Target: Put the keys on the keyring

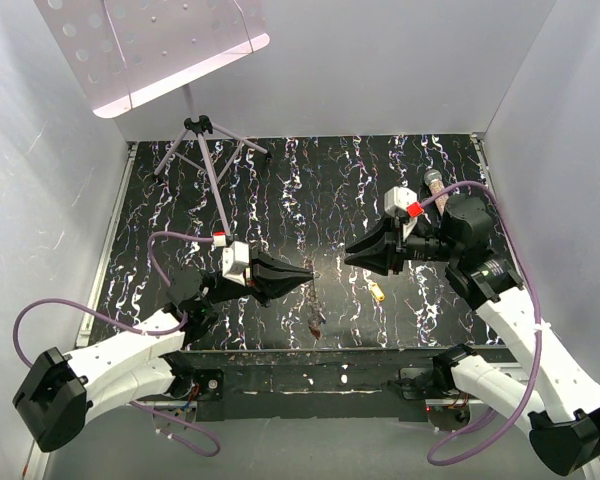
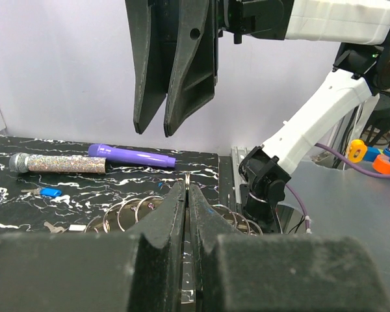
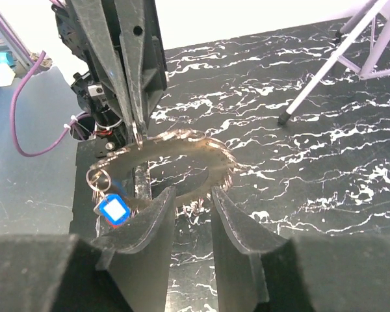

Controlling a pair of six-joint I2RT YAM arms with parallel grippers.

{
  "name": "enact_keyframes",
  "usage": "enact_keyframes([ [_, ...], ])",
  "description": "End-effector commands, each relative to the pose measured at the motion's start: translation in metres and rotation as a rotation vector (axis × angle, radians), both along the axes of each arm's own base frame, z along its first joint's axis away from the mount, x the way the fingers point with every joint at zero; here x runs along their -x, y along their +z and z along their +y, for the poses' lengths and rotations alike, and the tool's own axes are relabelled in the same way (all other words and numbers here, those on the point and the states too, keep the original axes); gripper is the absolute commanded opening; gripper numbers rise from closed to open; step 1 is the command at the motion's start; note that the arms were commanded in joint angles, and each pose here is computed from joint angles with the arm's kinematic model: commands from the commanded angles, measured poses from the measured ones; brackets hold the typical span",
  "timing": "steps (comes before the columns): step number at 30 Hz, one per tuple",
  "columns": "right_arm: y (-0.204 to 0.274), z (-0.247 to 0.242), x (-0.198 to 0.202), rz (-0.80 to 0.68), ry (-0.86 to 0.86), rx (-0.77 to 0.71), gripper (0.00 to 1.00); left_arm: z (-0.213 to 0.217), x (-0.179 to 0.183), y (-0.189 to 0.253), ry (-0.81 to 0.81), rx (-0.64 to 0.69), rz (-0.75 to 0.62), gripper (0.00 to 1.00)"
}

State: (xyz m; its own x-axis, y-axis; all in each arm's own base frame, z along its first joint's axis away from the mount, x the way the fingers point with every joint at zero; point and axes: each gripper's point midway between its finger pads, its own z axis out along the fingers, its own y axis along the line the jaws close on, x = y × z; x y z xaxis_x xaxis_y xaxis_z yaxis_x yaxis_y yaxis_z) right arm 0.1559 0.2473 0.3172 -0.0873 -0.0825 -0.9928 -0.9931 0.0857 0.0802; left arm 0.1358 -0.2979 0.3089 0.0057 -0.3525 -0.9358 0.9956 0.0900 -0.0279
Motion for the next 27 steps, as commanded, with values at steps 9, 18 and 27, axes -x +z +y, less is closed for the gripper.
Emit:
enact_keyframes([
  [9, 0.003, -0.012, 0.023, -0.011, 0.056, 0.0, 0.39, 0.01, -0.005, 0.02, 0.058, 0.081, -0.017, 0.0],
  [18, 0.0, -0.012, 0.034, -0.064, 0.134, 0.0, 0.4, 0.006, -0.003, 0.02, 0.037, 0.078, -0.032, 0.0],
  [27, 0.004, 0.004, 0.03, -0.107, 0.241, -0.013, 0.4, -0.001, -0.004, 0.024, 0.012, 0.071, -0.087, 0.0],
])
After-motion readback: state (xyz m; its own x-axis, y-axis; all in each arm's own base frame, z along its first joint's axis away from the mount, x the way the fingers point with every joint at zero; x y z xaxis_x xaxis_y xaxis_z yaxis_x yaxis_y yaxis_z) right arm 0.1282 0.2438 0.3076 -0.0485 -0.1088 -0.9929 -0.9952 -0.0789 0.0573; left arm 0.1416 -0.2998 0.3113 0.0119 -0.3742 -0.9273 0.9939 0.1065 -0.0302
